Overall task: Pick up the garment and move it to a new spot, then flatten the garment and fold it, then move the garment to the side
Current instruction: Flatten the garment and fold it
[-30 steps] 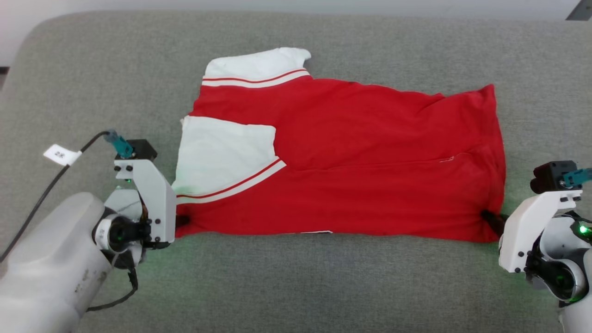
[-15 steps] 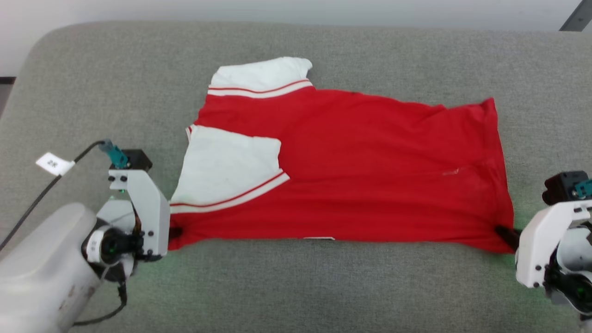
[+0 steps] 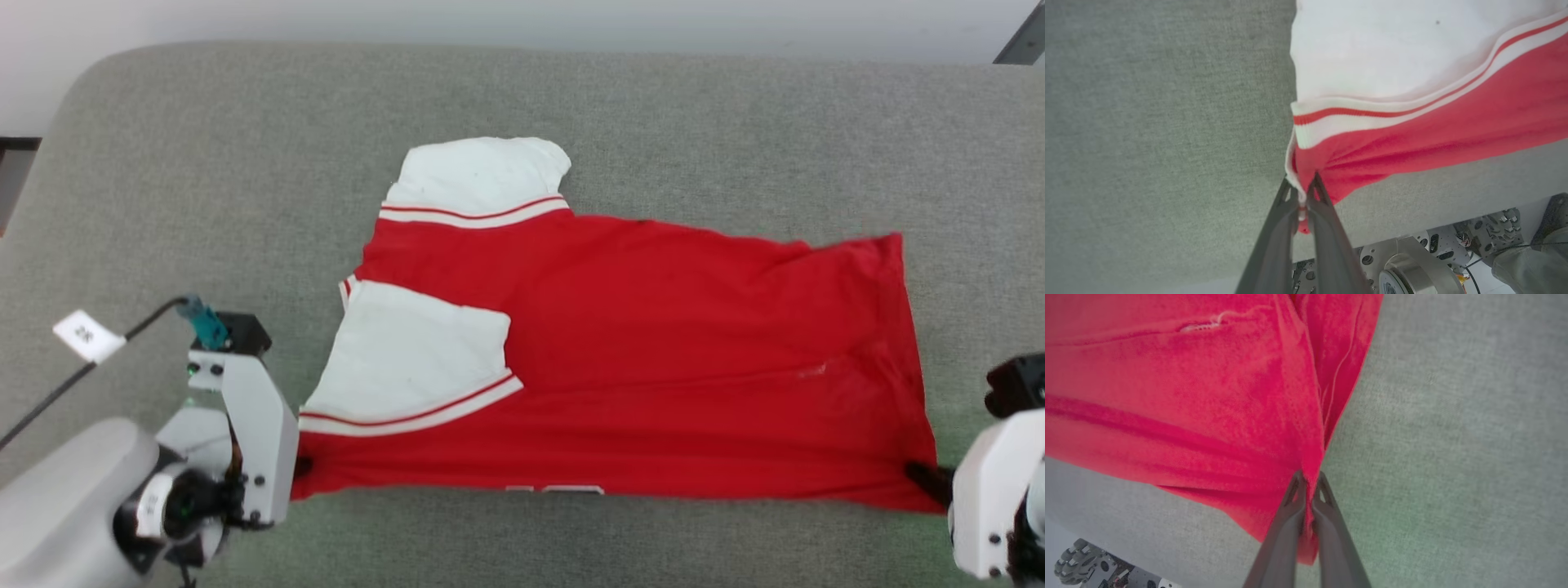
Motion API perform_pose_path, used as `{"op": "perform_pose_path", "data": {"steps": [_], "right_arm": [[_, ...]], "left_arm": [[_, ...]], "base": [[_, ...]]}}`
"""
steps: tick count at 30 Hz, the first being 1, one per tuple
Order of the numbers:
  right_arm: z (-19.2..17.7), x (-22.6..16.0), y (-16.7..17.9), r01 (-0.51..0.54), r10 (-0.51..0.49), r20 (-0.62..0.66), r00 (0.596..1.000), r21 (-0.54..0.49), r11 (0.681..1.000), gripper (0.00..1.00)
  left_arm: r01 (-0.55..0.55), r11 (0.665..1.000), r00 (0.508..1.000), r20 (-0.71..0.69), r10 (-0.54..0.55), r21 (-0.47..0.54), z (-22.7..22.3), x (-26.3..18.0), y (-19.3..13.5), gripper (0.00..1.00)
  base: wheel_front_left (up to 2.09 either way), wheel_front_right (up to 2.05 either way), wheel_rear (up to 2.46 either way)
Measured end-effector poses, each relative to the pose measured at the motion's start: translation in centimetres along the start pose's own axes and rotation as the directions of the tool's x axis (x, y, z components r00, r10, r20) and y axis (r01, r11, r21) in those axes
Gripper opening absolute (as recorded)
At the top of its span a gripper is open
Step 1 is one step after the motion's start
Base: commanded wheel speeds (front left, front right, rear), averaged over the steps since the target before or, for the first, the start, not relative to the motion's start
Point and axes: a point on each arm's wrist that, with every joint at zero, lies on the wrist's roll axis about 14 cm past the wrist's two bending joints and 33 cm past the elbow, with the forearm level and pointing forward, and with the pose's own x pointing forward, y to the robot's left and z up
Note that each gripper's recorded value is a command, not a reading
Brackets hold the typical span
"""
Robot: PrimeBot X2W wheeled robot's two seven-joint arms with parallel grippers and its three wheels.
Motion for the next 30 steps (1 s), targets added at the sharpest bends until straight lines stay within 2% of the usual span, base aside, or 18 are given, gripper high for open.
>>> {"op": "perform_pose_path", "data": {"steps": [11, 12, 13, 14, 15, 16, 17, 25, 30], "right_arm": [[-3.1, 0.5, 0.2, -0.005, 0.008, -0.062, 0.998, 0.053, 0.999, 0.0], [-3.2, 0.6, 0.2, -0.005, 0.009, -0.063, 0.998, 0.056, 0.998, 0.0], [-3.2, 0.7, 0.2, -0.006, 0.009, -0.061, 0.998, 0.058, 0.998, 0.0], [-3.1, 0.8, 0.2, -0.007, 0.01, -0.054, 0.998, 0.057, 0.998, 0.1], [-3.0, 0.9, 0.3, -0.007, 0.009, -0.047, 0.999, 0.055, 0.998, 0.41], [-3.0, 1.0, 0.3, -0.007, 0.009, -0.041, 0.999, 0.053, 0.999, 0.87], [-2.9, 1.0, 0.3, -0.008, 0.01, -0.036, 0.999, 0.051, 0.999, 1.0], [-0.6, -0.3, -0.1, 0.008, -0.013, 0.094, 0.995, 0.045, 0.999, 1.0], [3.0, -2.1, -0.8, 0.045, -0.054, 0.273, 0.96, 0.04, 0.998, 1.0]], "left_arm": [[0.013, 1.0, 0.995, -0.1, -0.014, -0.01, -3.9, 1.7, -1.0, 0.0], [0.014, 1.0, 0.995, -0.099, -0.015, -0.011, -3.9, 1.9, -1.0, 0.04], [0.015, 1.0, 0.995, -0.101, -0.016, -0.012, -3.9, 2.1, -1.0, 0.13], [0.016, 1.0, 0.995, -0.097, -0.017, -0.007, -3.8, 2.2, -1.0, 0.37], [0.014, 1.0, 0.996, -0.088, -0.013, 0.0, -3.6, 2.4, -0.9, 0.69], [0.01, 1.0, 0.997, -0.077, -0.01, 0.006, -3.3, 2.4, -0.9, 1.0], [0.008, 1.0, 0.997, -0.071, -0.008, 0.006, -3.0, 2.4, -0.8, 1.0], [-0.036, 0.997, 0.998, 0.047, 0.033, 0.073, 1.5, 0.0, -0.2, 1.0], [-0.056, 0.989, 0.984, 0.175, 0.032, 0.136, 6.6, -2.0, -1.0, 1.0]], "base": [[0.0, 0.0, 0.0], [0.0, 0.0, 0.0], [0.0, 0.0, 0.0], [0.0, 0.0, 0.0], [0.0, 0.0, 0.0], [0.0, 0.0, 0.0], [0.0, 0.0, 0.0], [0.0, 0.0, 0.0], [0.0, 0.0, 0.0]]}}
